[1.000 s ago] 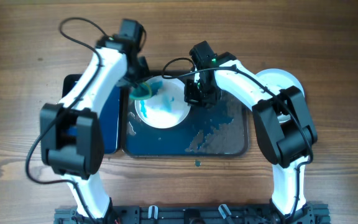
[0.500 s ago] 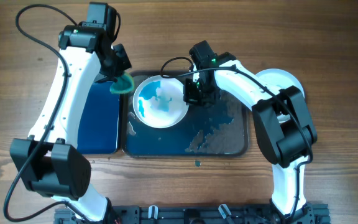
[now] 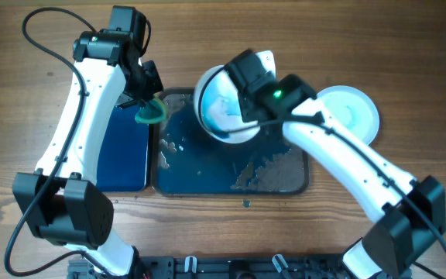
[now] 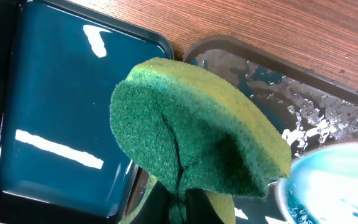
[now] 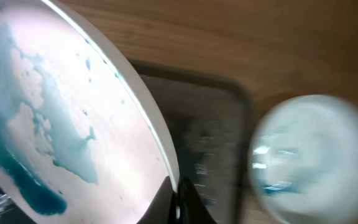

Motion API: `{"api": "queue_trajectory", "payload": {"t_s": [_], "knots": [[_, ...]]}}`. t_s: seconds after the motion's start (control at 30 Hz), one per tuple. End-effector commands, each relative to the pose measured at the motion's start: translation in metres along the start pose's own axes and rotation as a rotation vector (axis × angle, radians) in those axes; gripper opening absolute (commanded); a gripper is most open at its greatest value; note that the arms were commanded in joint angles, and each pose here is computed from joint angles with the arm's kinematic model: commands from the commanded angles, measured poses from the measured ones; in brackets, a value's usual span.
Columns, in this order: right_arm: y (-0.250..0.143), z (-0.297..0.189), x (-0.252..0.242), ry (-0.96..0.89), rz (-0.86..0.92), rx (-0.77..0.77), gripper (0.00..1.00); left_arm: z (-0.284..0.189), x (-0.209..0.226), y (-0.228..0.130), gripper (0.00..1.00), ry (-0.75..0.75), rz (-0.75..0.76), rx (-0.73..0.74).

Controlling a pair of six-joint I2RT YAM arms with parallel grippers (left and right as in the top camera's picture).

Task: Clean dirty plates on tray and stack at the side
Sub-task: 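Carry the third plate right and lower it onto the plate stack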

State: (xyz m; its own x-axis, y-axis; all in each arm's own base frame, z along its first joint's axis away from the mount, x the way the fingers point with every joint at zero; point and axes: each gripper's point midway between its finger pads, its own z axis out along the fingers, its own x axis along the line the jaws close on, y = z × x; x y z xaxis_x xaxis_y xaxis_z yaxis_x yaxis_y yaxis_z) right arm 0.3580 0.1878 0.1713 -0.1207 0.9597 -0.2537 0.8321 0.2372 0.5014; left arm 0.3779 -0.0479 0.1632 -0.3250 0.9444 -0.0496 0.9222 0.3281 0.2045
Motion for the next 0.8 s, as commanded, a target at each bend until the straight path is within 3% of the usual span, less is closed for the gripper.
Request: {"api": "queue_trajectory", "payload": {"t_s": [0.0, 0.4, 0.6, 0.77], "knots": [[0.019, -0.035, -0.034, -0.314, -0.053, -0.181, 0.04, -0.011, -0.001, 0.004, 0.04, -0.021, 0.009, -0.023], [0.028, -0.107, -0.024, -0.595, -0.213, -0.444, 0.04, -0.011, 0.003, -0.003, 0.04, -0.007, 0.01, 0.005], [0.038, -0.155, -0.035, -0.703, -0.177, -0.603, 0.04, -0.011, 0.002, -0.004, 0.04, -0.013, 0.006, 0.009], [0.04, -0.17, -0.041, -0.657, -0.103, -0.64, 0.04, -0.011, 0.002, -0.004, 0.04, -0.013, -0.003, 0.009]]}}
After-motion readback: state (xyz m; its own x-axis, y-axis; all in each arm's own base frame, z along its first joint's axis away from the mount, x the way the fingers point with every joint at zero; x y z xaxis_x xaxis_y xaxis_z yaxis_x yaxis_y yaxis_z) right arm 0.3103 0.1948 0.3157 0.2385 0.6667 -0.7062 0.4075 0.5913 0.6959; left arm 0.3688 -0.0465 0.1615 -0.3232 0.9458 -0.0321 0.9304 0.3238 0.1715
